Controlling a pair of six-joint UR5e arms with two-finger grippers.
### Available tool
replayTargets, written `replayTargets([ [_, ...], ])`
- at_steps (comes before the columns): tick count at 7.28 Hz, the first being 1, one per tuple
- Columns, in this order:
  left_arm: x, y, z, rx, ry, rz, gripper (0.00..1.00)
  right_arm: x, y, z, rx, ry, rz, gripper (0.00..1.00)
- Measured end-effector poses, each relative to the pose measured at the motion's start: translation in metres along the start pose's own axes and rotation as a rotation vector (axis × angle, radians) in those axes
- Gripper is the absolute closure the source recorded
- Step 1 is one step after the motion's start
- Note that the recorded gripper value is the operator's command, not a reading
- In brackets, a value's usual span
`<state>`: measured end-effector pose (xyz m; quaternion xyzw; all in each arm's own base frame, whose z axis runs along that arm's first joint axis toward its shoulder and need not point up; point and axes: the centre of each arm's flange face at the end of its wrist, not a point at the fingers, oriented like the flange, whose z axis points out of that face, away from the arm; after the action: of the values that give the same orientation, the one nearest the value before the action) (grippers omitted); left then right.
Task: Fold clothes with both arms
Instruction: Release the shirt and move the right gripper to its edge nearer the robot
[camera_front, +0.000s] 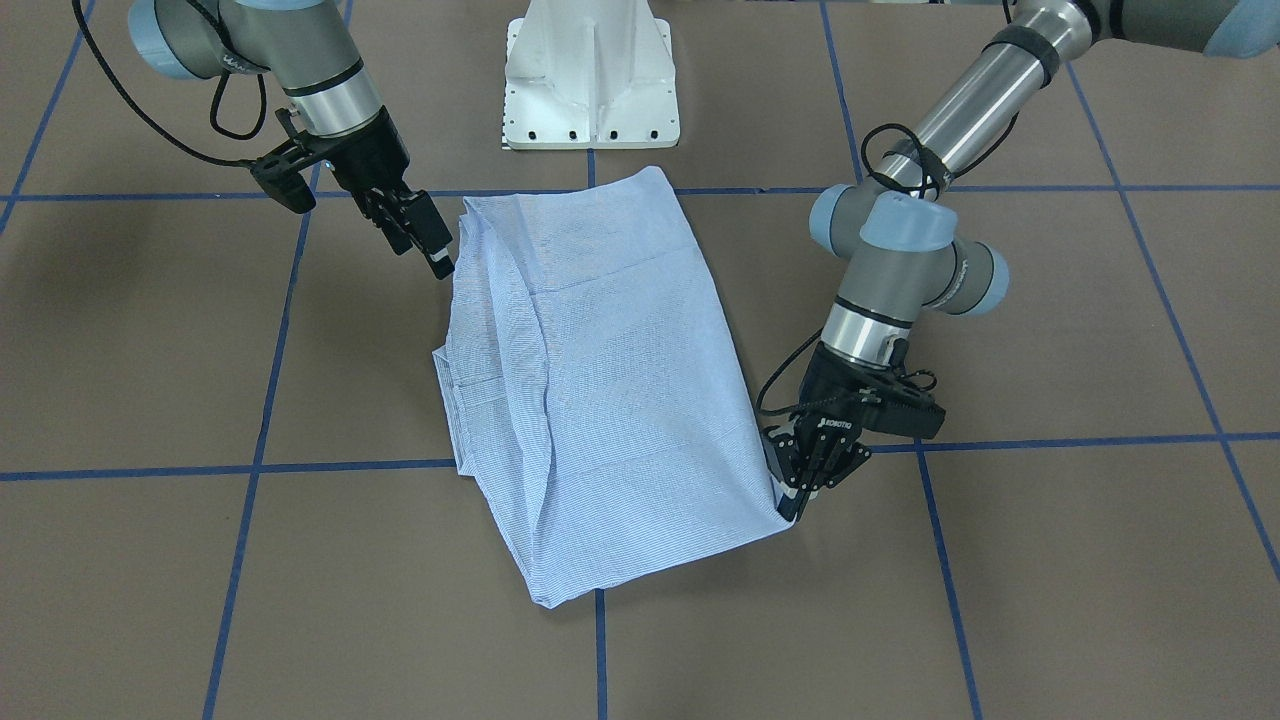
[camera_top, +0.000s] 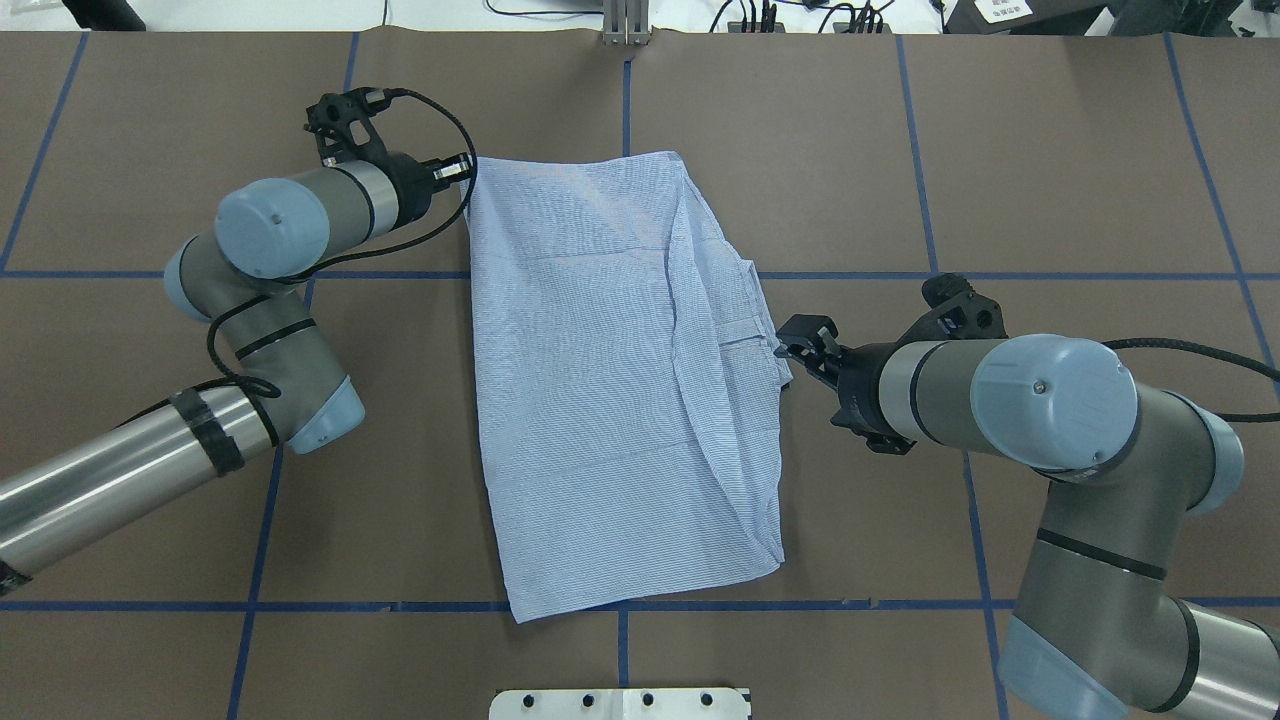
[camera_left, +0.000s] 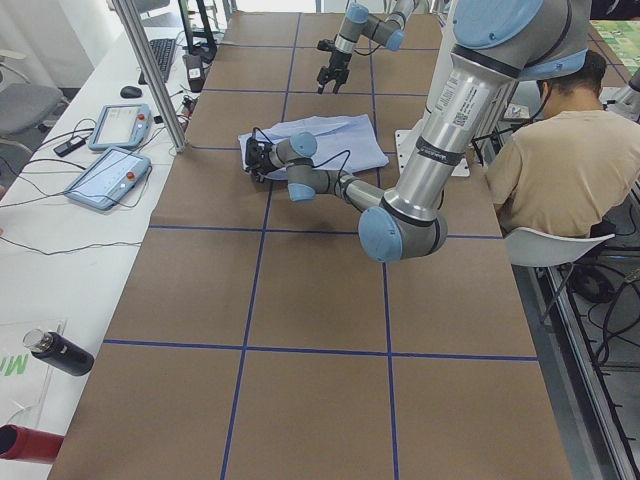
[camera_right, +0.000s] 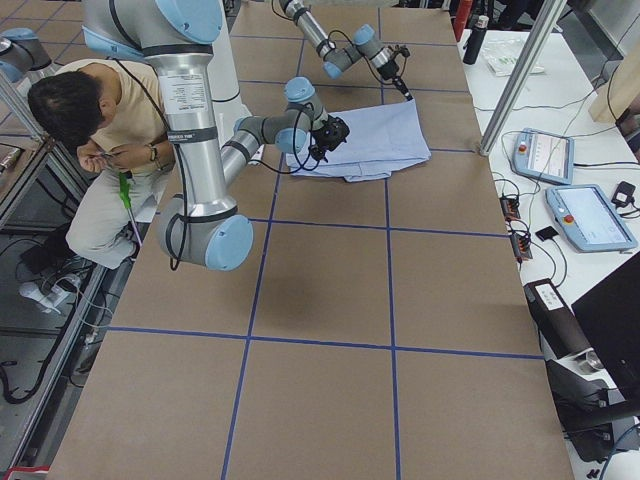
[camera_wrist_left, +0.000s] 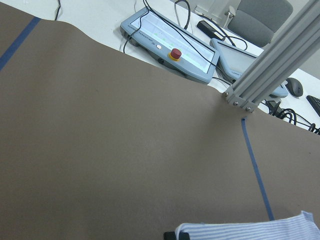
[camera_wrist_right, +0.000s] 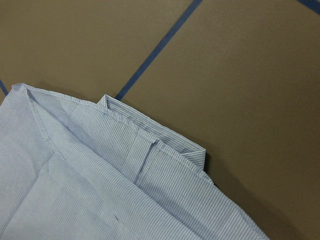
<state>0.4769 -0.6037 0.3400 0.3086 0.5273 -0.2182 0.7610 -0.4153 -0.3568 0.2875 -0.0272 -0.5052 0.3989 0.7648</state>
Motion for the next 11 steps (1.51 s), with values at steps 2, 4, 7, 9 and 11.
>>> replayTargets([
  [2, 0.008, -0.01, 0.024, -0.001, -0.028, 0.034, 0.33, 0.001, -0.002, 0.0, 0.003, 0.001, 0.001, 0.0],
  [4, 0.017, -0.022, 0.024, 0.008, -0.021, 0.067, 0.32, -0.002, 0.004, 0.002, -0.003, -0.003, -0.003, 0.0],
  [7, 0.013, -0.04, -0.043, -0.057, 0.047, 0.066, 0.32, -0.009, 0.055, 0.029, -0.035, 0.023, -0.064, 0.0],
  [9, -0.008, -0.036, -0.12, -0.107, 0.071, 0.066, 0.32, -0.003, 0.1, 0.054, -0.022, 0.164, -0.322, 0.0],
  [11, -0.018, -0.034, -0.156, -0.127, 0.087, 0.066, 0.32, 0.009, 0.121, 0.065, -0.03, 0.297, -0.606, 0.0],
])
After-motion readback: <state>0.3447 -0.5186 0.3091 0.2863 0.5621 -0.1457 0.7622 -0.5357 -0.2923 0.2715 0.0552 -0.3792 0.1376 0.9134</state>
